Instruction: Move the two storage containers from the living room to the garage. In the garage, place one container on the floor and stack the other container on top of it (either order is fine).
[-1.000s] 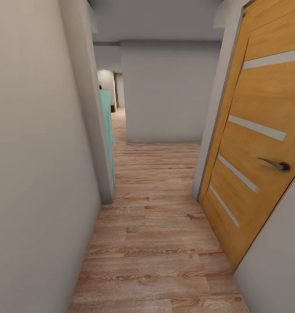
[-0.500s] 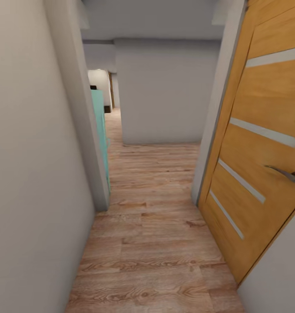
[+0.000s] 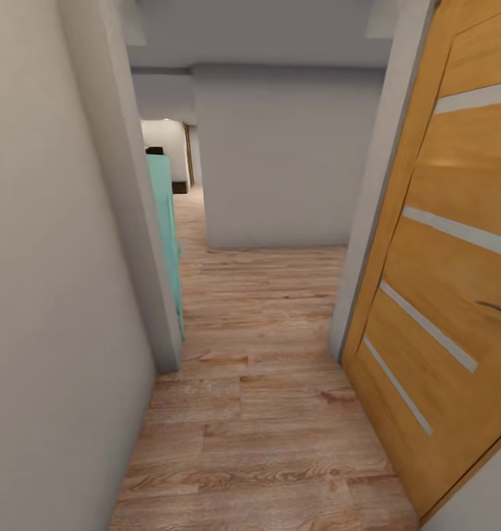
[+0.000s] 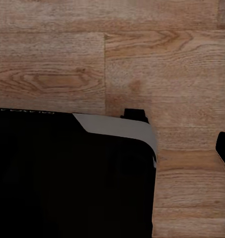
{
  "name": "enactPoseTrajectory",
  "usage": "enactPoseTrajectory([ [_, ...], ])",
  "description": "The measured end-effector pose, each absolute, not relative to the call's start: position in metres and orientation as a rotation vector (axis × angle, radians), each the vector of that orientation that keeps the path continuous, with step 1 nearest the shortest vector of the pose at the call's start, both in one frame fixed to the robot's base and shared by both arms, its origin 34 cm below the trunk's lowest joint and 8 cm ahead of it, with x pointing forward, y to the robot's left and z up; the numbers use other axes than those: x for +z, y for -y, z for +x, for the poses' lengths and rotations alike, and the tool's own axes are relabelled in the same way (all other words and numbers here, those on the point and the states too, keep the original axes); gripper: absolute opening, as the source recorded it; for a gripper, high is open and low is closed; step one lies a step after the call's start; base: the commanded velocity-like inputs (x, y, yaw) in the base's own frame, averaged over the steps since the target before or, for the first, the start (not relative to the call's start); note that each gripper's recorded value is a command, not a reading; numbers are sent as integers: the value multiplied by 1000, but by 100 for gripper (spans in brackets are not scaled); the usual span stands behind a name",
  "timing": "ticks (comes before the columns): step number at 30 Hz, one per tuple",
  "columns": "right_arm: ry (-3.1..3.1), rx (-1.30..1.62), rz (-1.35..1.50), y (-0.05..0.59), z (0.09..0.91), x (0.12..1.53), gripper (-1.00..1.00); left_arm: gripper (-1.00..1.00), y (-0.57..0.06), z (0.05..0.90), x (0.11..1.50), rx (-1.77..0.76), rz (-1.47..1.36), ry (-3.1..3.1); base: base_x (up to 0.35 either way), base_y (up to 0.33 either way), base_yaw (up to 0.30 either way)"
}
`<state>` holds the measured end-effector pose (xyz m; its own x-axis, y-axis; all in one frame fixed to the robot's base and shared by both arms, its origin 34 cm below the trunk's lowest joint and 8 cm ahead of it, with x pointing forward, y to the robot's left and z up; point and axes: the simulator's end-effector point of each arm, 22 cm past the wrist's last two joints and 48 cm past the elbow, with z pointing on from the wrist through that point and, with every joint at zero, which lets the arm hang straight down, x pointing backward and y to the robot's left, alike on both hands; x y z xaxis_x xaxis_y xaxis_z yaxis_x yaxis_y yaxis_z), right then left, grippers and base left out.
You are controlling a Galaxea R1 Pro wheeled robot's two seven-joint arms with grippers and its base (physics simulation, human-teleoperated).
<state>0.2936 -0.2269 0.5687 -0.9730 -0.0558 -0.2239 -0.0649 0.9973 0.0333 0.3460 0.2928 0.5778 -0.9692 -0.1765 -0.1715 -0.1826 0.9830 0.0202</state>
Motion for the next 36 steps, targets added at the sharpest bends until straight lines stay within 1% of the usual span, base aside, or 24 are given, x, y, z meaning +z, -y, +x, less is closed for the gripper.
enactPoseTrajectory([
  [36,-2913,57,-95,228,294,569,100,100,-293,346,578,54,-273,-2959,321,0,0],
])
